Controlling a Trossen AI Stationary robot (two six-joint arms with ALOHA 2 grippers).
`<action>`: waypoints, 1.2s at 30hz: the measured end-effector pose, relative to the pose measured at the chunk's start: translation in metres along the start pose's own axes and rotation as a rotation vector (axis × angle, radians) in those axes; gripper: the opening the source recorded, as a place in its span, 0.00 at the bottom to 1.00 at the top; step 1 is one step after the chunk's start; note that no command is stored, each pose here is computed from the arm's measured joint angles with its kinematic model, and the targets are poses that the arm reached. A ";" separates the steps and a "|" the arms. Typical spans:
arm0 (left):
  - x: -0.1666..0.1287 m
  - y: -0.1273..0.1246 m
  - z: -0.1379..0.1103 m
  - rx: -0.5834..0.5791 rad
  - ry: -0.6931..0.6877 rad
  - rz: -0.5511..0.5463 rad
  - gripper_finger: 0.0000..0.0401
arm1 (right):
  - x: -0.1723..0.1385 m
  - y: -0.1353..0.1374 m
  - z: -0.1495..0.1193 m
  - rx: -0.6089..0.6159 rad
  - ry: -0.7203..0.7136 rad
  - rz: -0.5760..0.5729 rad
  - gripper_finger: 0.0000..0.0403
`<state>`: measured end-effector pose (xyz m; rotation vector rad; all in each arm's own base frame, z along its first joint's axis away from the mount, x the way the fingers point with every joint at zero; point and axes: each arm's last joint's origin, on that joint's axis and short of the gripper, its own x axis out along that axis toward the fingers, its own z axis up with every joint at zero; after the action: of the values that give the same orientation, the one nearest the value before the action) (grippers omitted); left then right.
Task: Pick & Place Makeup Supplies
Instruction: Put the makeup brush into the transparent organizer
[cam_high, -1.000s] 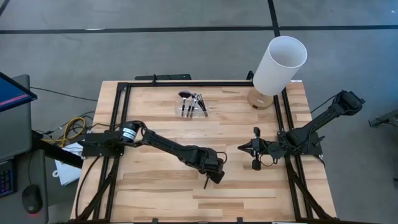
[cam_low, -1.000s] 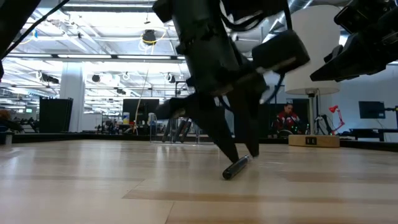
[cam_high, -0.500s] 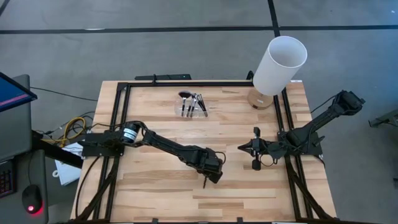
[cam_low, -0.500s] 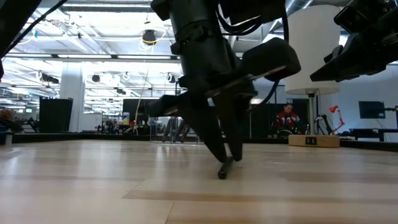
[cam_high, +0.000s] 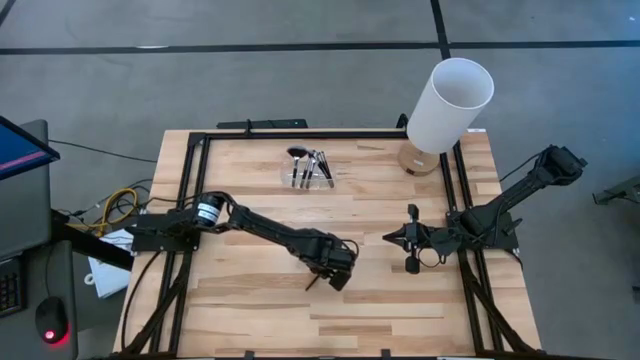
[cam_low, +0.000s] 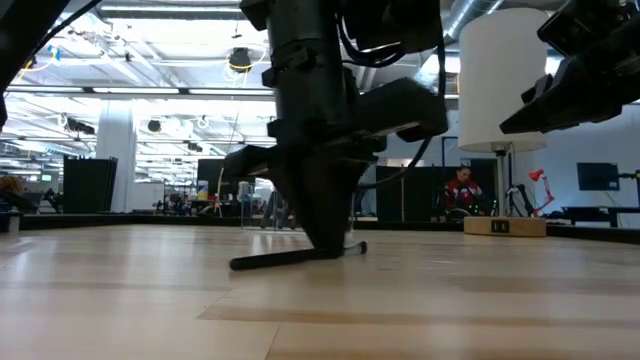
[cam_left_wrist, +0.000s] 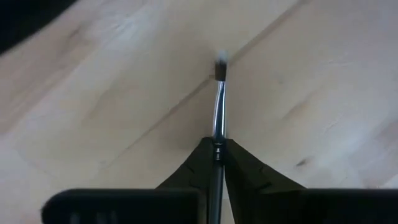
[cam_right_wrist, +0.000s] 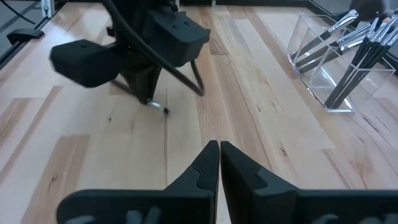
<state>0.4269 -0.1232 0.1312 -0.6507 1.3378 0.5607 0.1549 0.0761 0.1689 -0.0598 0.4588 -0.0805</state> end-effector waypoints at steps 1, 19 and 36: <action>-0.003 0.002 0.000 0.007 0.004 0.009 0.07 | 0.000 0.000 0.000 -0.002 0.002 0.000 0.02; -0.140 0.058 -0.007 0.045 -0.493 0.084 0.06 | 0.000 -0.001 -0.003 0.000 0.026 -0.004 0.02; -0.124 0.160 0.029 -0.154 -1.199 0.064 0.07 | 0.000 0.000 0.001 0.029 -0.008 -0.004 0.02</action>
<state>0.3157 0.0095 0.2394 -0.2724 0.1871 0.9072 0.1553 0.0761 0.1695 -0.0326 0.4490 -0.0913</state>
